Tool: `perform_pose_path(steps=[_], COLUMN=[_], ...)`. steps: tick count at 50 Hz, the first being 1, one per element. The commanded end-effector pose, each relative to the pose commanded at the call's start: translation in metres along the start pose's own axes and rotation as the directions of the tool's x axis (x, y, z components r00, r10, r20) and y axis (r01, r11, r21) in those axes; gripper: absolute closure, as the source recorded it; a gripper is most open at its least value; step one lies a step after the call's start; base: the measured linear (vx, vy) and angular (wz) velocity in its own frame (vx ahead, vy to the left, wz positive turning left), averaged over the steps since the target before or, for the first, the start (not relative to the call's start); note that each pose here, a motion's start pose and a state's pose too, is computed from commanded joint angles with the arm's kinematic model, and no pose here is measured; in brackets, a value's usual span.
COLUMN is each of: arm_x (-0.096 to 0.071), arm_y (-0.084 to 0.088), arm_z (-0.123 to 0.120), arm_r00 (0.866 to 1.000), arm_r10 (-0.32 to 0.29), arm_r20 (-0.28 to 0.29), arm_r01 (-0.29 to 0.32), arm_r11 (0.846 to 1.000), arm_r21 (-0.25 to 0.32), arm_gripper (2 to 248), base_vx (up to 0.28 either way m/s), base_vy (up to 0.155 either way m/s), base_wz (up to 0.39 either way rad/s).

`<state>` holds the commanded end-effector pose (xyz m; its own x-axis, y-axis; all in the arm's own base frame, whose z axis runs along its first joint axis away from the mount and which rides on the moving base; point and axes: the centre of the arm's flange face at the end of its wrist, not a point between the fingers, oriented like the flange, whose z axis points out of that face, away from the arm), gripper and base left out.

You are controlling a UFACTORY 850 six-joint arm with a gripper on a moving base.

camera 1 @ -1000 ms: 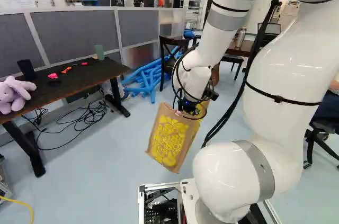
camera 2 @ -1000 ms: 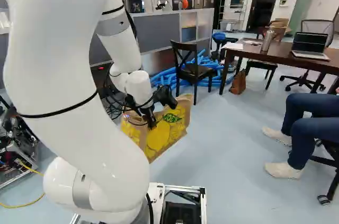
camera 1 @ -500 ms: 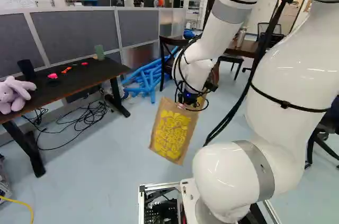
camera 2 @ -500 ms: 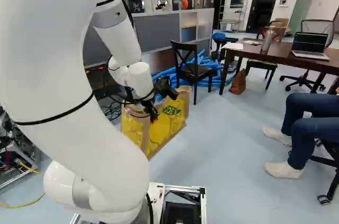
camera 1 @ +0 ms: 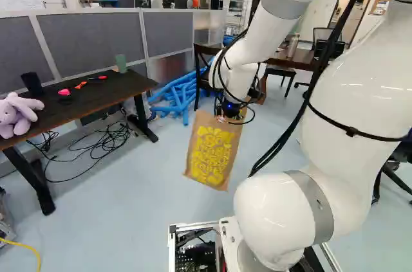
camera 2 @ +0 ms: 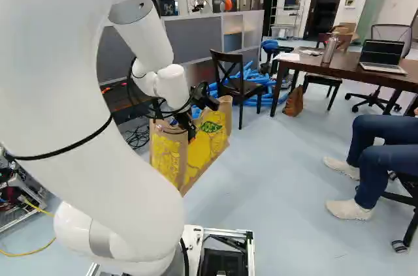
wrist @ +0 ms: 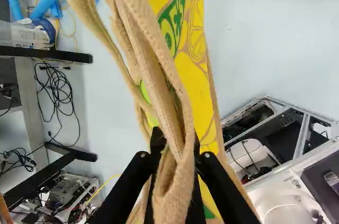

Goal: Pick up the bag on the ground and place it on the table

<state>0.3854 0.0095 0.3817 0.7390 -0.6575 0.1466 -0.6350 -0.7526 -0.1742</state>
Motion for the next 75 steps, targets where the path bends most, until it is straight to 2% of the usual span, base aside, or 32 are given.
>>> perform_pose_path(steps=[25,46,75], arm_x=[0.021,0.033,0.036], arm_y=[-0.018,-0.036,-0.063], arm_z=[-0.028,-0.052,-0.090], arm_r00=[0.998,0.991,0.975], arm_r10=[-0.068,-0.131,-0.218], arm_r20=[0.001,0.019,0.050], arm_r01=[0.068,0.132,0.222], arm_r11=[0.997,0.989,0.968], arm_r21=[-0.027,-0.064,-0.117], arm_gripper=[215,215,215], base_vx=[0.000,0.000,0.000], base_vy=[0.000,0.000,0.000], base_wz=[0.000,0.000,0.000])
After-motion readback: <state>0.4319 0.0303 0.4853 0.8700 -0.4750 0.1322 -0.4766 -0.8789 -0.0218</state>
